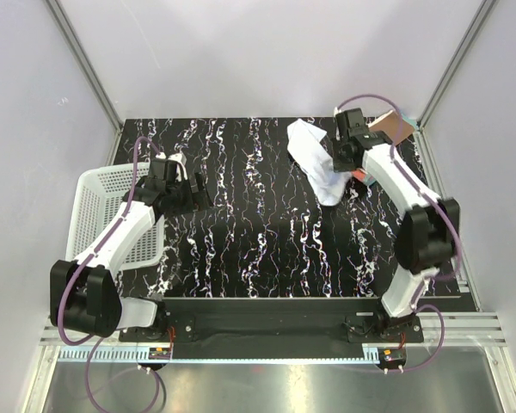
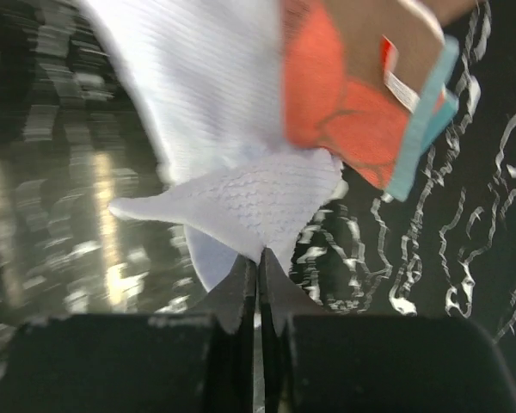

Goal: Roll the towels

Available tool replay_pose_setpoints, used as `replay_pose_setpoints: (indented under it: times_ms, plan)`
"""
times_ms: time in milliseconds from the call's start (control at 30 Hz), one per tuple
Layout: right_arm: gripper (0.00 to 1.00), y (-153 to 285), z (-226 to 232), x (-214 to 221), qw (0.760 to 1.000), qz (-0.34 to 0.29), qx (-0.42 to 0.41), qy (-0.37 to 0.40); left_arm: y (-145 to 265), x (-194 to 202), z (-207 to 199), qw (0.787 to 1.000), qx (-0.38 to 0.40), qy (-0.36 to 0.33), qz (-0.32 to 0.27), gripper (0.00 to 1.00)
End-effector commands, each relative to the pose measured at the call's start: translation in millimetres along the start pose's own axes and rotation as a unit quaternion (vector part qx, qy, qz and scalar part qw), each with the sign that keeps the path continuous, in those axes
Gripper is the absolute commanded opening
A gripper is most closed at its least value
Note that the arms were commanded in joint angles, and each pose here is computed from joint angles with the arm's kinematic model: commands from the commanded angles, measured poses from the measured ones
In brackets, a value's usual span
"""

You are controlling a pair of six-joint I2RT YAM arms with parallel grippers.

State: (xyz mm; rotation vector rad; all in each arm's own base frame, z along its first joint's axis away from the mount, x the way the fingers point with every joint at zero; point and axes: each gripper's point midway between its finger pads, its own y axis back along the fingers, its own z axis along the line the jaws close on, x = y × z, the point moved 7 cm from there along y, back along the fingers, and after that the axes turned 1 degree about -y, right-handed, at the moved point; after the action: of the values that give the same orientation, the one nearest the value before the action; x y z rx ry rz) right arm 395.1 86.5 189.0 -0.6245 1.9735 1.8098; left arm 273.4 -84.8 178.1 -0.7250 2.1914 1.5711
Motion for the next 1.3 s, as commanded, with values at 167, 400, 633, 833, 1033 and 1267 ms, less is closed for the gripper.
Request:
replay_pose_setpoints:
  times_ms: [167, 400, 633, 833, 1033, 1267]
  plan:
    - [0.0, 204, -10, -33, 0.963, -0.245, -0.09, -0.069, 9, -8, -9, 0.999, 0.023, -0.014, -0.038, 0.96]
    - [0.38, 200, -33, 59, 0.964, -0.188, -0.035, -0.184, 6, -7, -20, 0.998, 0.012, -0.035, -0.046, 0.95]
    - [1.0, 148, -27, 119, 0.97, -0.088, -0.009, -0.227, -13, 4, -44, 0.999, -0.019, -0.046, -0.01, 0.92]
    - [0.99, 149, -22, 112, 0.971, -0.096, -0.034, -0.215, -51, -4, -89, 0.999, -0.004, -0.041, 0.026, 0.91]
    - [1.0, 140, -14, 116, 0.969, -0.073, -0.049, -0.231, -103, -42, -134, 0.998, 0.032, -0.042, 0.03, 0.9]
    - [1.0, 165, -3, 124, 0.94, -0.143, -0.167, -0.262, -168, -63, -170, 0.993, 0.107, -0.038, 0.042, 0.88]
